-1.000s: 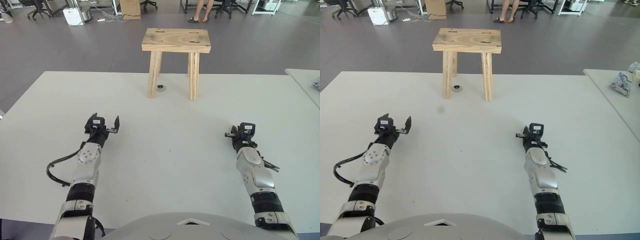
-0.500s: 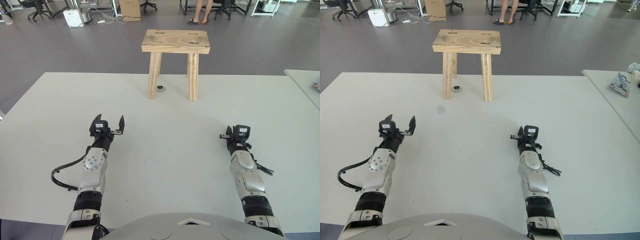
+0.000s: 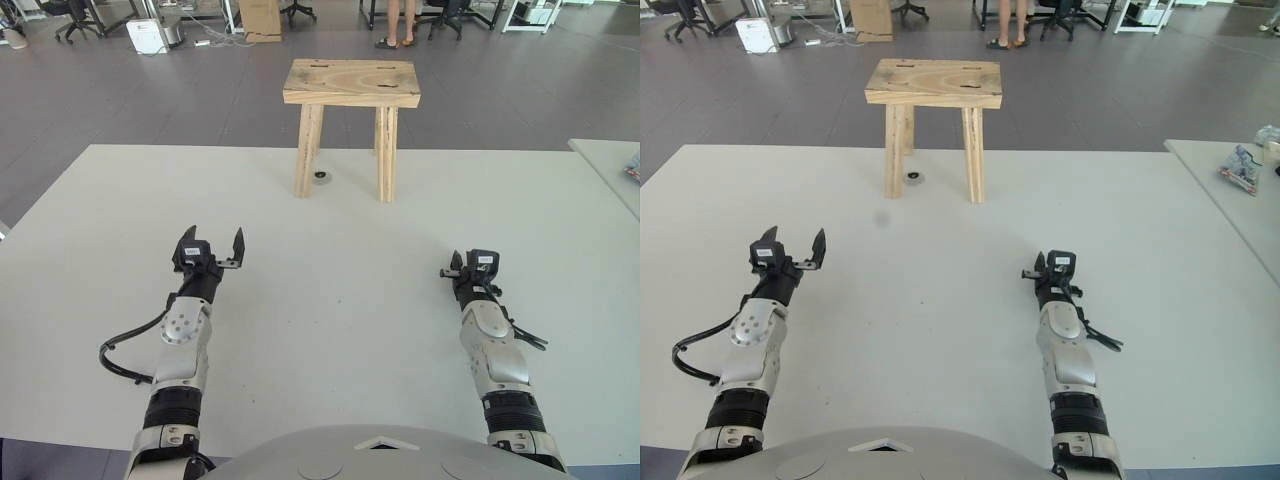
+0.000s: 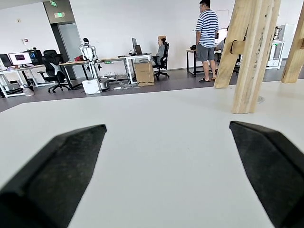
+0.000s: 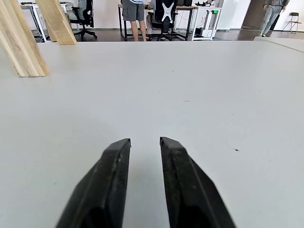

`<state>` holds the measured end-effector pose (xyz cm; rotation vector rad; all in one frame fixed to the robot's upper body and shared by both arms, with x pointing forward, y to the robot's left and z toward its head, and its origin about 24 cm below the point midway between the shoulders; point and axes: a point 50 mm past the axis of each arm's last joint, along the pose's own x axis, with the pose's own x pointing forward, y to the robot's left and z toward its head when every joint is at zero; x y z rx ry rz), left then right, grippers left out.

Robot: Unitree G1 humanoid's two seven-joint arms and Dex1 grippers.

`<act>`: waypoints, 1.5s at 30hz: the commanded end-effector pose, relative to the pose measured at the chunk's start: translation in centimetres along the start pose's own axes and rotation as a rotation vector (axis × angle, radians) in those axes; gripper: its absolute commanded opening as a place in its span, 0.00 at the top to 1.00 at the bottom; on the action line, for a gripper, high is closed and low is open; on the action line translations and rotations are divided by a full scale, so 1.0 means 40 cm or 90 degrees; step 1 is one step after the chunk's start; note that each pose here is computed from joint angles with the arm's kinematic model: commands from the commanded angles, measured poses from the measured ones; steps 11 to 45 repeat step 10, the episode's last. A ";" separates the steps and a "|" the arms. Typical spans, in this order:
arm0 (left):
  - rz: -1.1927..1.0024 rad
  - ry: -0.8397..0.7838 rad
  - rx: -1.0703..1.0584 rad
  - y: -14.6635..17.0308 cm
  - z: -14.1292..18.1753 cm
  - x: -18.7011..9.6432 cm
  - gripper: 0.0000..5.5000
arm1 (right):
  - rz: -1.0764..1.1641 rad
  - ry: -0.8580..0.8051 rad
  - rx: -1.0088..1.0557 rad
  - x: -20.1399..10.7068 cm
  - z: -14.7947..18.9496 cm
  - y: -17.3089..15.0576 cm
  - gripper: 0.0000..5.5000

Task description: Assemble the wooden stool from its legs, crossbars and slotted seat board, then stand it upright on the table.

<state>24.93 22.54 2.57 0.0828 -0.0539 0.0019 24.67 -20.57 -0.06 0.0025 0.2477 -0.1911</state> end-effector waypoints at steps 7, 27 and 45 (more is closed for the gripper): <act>-0.021 -0.008 0.012 -0.016 0.004 0.009 0.13 | 0.008 0.028 0.005 -0.007 -0.028 0.015 0.78; -0.036 -0.011 0.012 -0.027 0.007 0.019 0.13 | -0.004 0.029 0.028 -0.004 -0.028 0.015 0.78; -0.036 -0.011 0.012 -0.027 0.007 0.019 0.13 | -0.004 0.029 0.028 -0.004 -0.028 0.015 0.78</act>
